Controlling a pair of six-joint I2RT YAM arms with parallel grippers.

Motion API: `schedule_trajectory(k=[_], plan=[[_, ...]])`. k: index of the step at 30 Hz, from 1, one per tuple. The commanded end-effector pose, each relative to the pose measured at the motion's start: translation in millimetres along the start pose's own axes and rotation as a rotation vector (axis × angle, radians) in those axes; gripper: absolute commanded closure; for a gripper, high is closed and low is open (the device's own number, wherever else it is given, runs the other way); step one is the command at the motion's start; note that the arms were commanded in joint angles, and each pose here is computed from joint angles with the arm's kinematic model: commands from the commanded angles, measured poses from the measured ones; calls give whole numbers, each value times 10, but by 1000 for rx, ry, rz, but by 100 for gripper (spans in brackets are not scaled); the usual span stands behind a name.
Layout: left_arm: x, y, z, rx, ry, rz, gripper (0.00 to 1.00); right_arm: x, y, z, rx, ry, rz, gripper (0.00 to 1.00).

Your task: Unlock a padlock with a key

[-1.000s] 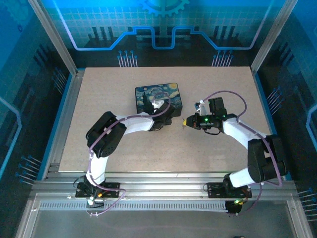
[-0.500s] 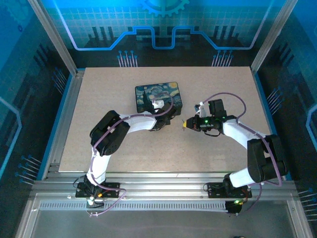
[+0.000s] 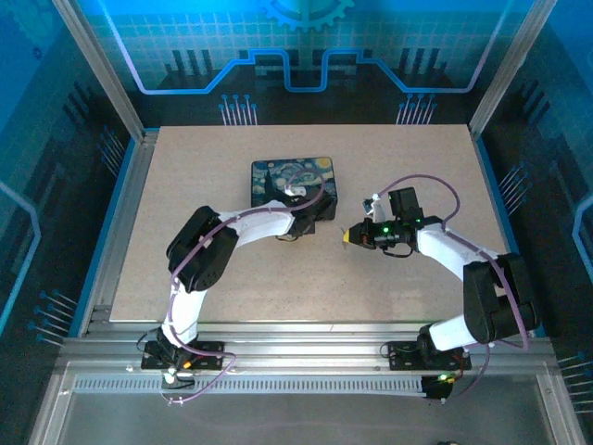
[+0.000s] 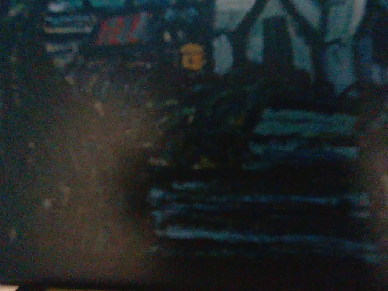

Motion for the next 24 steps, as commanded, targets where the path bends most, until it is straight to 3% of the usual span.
schedule_trajectory(k=[1,13,24], plan=[[-111,136,-517,-1,47,70,72,-80,159,-84,4,-10,-63,100],[-126,364,-1252,53,267,181,73,-61,520,-260,22,-16,-147,100],[-31,417,-1550,-2,540,240,74,-63,748,-502,36,-19,-198,100]])
Point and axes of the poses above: each hand's point on the last joint's axis, 136 mm out from that joint toward the fingers, its own z axis out along the fingers, its own y axis along the line the jaws close on, x = y × z, the point moved 7 cm from there along -z, back along the fingers, and after that the axes turned 13 degrees about -z, right-handed, at the moved point
